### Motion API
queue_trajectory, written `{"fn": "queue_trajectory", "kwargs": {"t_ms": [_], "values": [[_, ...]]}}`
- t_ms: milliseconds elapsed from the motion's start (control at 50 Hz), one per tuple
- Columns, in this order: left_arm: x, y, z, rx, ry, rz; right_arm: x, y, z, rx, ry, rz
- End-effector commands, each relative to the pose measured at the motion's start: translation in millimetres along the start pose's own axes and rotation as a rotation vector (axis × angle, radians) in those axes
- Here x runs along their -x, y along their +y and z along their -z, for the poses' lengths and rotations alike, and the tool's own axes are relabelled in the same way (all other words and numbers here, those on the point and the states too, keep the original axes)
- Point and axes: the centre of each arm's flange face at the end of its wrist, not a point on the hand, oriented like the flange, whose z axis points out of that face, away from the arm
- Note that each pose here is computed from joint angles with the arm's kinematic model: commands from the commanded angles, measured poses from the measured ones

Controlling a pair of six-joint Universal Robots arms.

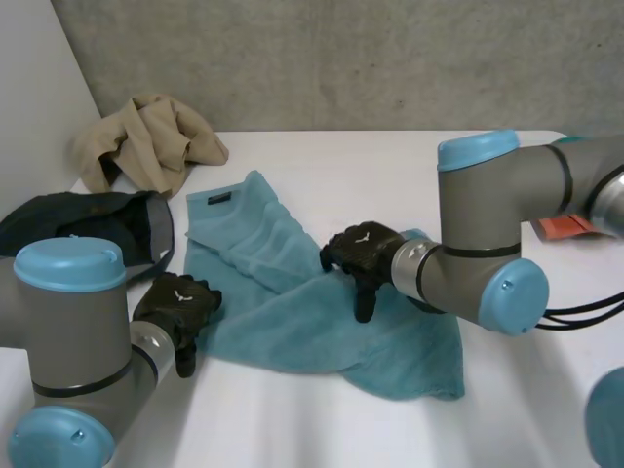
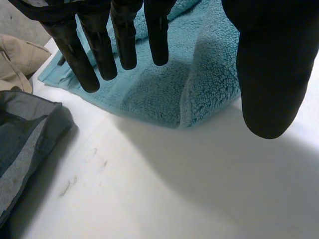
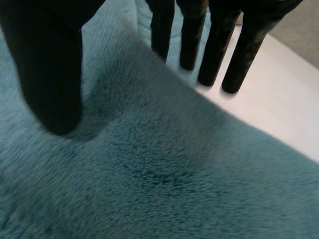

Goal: Fold the laundry.

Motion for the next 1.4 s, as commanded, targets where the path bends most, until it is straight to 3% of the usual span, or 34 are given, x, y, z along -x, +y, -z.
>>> {"fn": "queue_trajectory", "kwargs": {"t_ms": [20,220,500,700,860,980,1100,1200,1300,1400], "values": [[-1,-5,-2,-0.036,-0.011,0.001,-2,-20,12,-0.052,0.012,0.005],[-1,-14,-20,-0.113,-0.048,0.006,-1,-54,71,-0.153,0.064,0.043],[7,-33,-39,-0.169,-0.083,0.013,-18,-42,120,-0.172,0.184,0.099],[44,-118,35,-0.481,-0.197,0.031,-48,-54,152,-0.181,0.342,0.251],[50,-148,88,-0.606,-0.207,0.030,-64,-64,181,-0.167,0.460,0.335],[48,-149,81,-0.592,-0.204,0.025,-65,-61,177,-0.139,0.460,0.378],[32,-138,22,-0.481,-0.177,-0.051,-81,-41,135,-0.050,0.434,0.362],[29,-141,-21,-0.445,-0.212,-0.113,-106,-48,112,-0.093,0.543,0.386],[55,-174,-45,-0.503,-0.367,-0.151,-143,-84,96,-0.282,0.745,0.436],[101,-245,-28,-0.782,-0.603,-0.061,-173,-144,104,-0.632,0.965,0.471]]}}
